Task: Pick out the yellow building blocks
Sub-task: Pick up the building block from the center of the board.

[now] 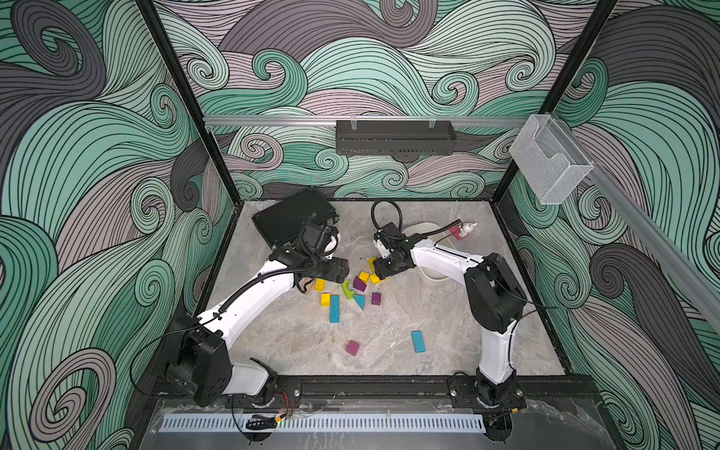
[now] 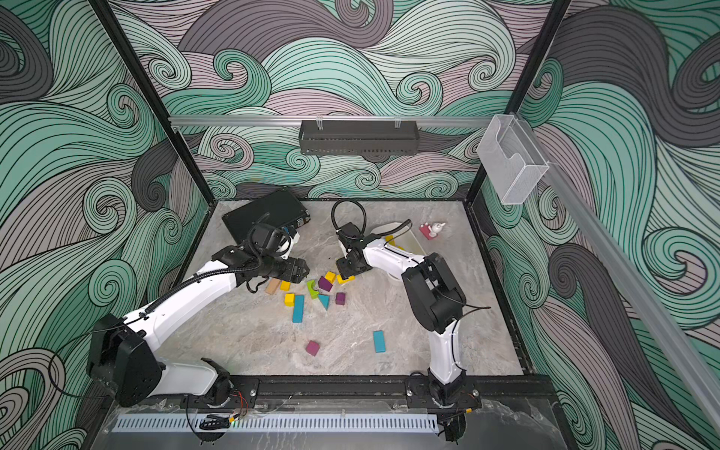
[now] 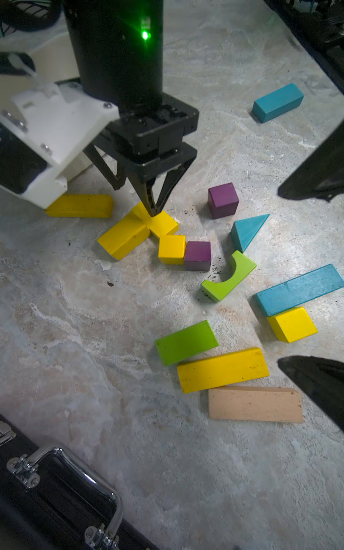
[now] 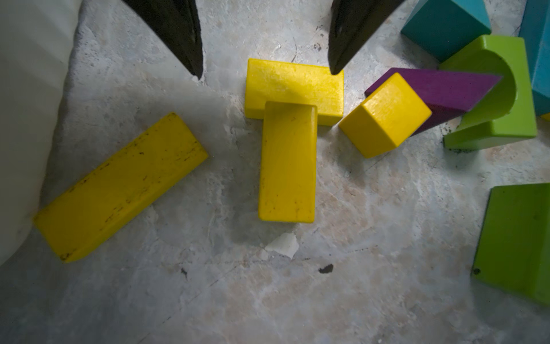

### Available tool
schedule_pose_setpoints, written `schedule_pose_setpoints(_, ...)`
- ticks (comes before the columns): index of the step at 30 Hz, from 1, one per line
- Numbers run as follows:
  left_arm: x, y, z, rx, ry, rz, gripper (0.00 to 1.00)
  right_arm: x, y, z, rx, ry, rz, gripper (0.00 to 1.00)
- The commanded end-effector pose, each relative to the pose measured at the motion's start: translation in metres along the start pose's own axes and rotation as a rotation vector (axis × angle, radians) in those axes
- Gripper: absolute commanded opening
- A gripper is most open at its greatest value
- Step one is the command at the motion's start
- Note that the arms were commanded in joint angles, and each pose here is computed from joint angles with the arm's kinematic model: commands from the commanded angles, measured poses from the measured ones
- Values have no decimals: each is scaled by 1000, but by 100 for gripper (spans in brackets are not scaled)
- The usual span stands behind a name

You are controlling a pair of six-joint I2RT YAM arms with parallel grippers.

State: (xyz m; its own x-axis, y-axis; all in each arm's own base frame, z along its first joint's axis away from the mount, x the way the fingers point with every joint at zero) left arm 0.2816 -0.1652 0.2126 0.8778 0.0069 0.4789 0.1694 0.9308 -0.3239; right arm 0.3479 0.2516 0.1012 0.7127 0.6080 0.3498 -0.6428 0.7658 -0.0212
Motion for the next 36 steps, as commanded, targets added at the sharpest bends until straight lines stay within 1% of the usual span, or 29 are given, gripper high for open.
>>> schedule_pose_setpoints(1,7,-2,6,-23,4,26,81,7,1,0,-12,-14,2,70)
schedule_pose_setpoints(6,9,-1,6,-51,7,36,81,10,1,-1,-18,-18,1,69)
schedule_pose_setpoints(12,11,1,7,-66,6,50,81,25,0,-1,-14,-35,39,62)
schedule_pose_setpoints(17,11,3,8,-63,2,57,81,35,0,-4,-8,-35,44,61)
schedule_pose_setpoints(22,12,4,7,-70,3,62,81,39,1,-11,-5,-25,46,52)
schedule_pose_setpoints(24,11,3,7,-73,6,65,81,39,1,-14,3,-20,44,47)
schedule_pose_setpoints(36,12,3,8,-80,5,70,81,38,2,-27,10,18,44,43)
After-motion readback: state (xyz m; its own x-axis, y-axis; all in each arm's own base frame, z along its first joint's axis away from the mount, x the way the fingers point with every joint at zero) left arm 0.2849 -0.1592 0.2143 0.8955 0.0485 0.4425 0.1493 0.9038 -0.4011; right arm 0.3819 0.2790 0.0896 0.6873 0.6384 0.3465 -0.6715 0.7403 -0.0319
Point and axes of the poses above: each gripper's point midway between its finger pads, its own z axis back along the fingers, its own y axis along the line the jaws close on, x = y × z, the point moved 6 cm from there along z, back along the fingers, and after that the axes turned 13 degrees about z, right-handed, at the moved point
